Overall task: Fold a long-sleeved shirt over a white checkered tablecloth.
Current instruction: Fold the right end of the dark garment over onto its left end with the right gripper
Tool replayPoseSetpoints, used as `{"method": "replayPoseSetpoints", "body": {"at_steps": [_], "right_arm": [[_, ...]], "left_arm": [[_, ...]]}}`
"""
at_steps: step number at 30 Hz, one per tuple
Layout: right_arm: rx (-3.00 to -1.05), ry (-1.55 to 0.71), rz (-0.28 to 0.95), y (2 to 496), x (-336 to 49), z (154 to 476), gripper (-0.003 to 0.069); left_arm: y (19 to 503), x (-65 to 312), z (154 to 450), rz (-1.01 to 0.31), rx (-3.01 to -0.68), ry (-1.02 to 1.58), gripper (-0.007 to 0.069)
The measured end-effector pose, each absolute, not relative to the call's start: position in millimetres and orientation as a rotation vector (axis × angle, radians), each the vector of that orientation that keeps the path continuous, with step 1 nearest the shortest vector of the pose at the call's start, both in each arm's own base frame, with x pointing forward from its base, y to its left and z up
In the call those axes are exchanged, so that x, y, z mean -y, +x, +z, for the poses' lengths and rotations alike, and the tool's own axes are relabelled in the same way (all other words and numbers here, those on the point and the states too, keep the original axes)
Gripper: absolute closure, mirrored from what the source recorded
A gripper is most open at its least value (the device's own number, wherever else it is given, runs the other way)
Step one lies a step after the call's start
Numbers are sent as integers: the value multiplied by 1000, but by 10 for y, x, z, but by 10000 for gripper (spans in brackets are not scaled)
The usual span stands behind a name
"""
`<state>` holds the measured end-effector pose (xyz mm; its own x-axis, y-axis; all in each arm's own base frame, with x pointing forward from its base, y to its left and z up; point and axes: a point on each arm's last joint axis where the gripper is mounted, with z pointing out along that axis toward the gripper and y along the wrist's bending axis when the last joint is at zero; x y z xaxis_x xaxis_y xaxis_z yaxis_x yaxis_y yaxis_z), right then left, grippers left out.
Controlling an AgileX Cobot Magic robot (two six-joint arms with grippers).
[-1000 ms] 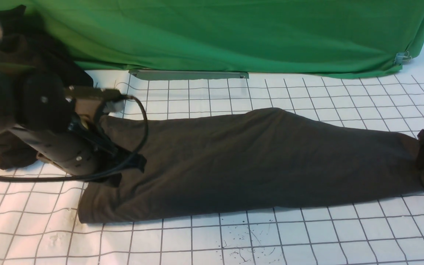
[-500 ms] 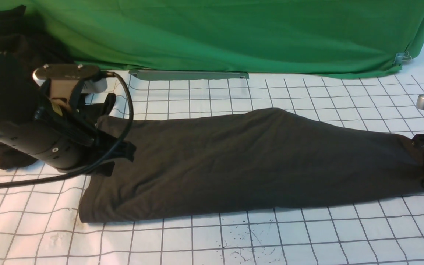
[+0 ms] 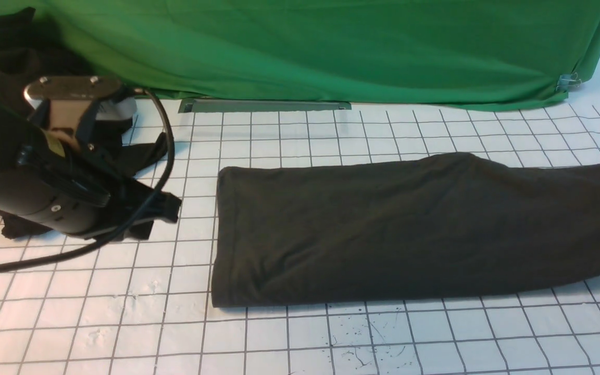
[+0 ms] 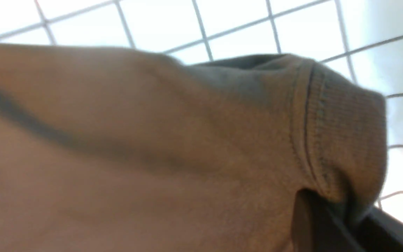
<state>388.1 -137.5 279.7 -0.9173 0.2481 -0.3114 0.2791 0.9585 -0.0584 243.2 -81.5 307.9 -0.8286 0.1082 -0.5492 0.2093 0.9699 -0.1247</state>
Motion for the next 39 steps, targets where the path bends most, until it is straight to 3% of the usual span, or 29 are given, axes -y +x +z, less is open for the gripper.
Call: {"method": "replayPoseSetpoints", "body": {"at_steps": [8, 12, 14, 15, 16, 20, 30, 39], "right_arm": [[-2783, 152, -46, 3945, 485, 3190, 627], [-2766, -44, 43, 3931, -232, 3274, 627], [-2761, -186, 133, 3863, -793, 3275, 627], [-2760, -199, 138, 3855, -832, 3275, 627], [-2740, -274, 177, 3795, -1137, 3278, 627], [-2669, -414, 266, 3650, -1746, 3266, 627], [-2627, -533, 592, 3452, -2874, 2751, 627], [-2640, -520, 714, 3387, -3350, 2257, 606]], "left_arm": [[2444, 818, 3095, -246, -2526, 220, 627], [2443, 818, 3089, -246, -2527, 220, 627], [2443, 818, 3089, -246, -2527, 220, 627], [2443, 818, 3089, -246, -2527, 220, 627], [2444, 818, 3090, -246, -2526, 220, 627], [2454, 823, 3098, -253, -2511, 216, 627], [2460, 830, 3105, -266, -2502, 207, 627], [2460, 831, 3105, -268, -2502, 206, 627]]}}
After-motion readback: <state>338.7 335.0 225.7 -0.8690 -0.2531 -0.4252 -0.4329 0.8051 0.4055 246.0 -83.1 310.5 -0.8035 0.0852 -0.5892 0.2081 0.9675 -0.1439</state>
